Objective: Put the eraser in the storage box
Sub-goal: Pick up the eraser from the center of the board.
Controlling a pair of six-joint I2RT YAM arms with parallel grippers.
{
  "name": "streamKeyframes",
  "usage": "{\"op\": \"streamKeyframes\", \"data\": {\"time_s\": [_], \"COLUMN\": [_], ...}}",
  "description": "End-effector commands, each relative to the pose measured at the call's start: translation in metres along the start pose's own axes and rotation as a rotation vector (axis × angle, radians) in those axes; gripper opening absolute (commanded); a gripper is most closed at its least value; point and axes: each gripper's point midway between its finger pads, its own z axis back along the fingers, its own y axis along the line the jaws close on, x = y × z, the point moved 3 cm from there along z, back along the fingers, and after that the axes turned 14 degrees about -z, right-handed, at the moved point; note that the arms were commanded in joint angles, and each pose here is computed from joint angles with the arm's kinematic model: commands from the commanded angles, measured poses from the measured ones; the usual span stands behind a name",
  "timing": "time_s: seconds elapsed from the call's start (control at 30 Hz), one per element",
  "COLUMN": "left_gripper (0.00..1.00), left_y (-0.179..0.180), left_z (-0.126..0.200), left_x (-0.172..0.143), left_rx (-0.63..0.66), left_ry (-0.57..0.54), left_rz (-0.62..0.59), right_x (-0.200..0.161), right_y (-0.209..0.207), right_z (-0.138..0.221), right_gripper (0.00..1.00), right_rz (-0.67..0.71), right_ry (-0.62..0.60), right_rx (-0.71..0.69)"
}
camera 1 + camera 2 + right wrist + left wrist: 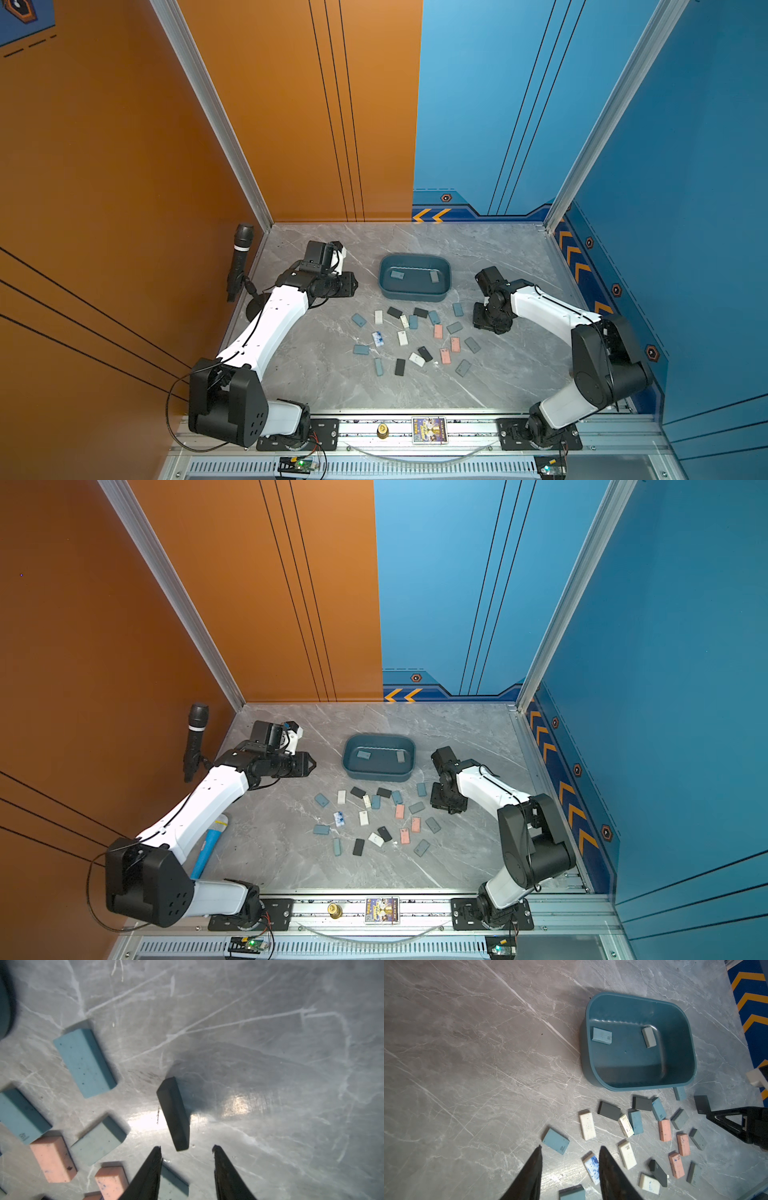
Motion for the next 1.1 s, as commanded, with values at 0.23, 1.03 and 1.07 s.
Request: {"op": "streamKeyframes", "data": {"time_s": [0.23,1.03,1.07], "left_gripper": [0.45,0.45,0.45], "left_y": [0.003,0.005,0.005], "left_z": [0.002,0.001,0.001], "left_x": [0.002,0.000,0.000], "left_rx": [-0.017,-0.033,-0.037], "left_ry": [-0.026,-0.025,-0.026], "left_rz": [0.020,0.048,0.049], "right_x": [0.018,0.045,0.047], "right_y": [0.010,0.146,0.157], "right_z": [-0.010,0.103,0.101], "right_gripper": [0.20,0.01,0.01], "right_rz": [0.007,0.194,0.204], "right_ry": [-0.007,-0.184,-0.178], "right_rx": [-0.048,0.234,0.243]}}
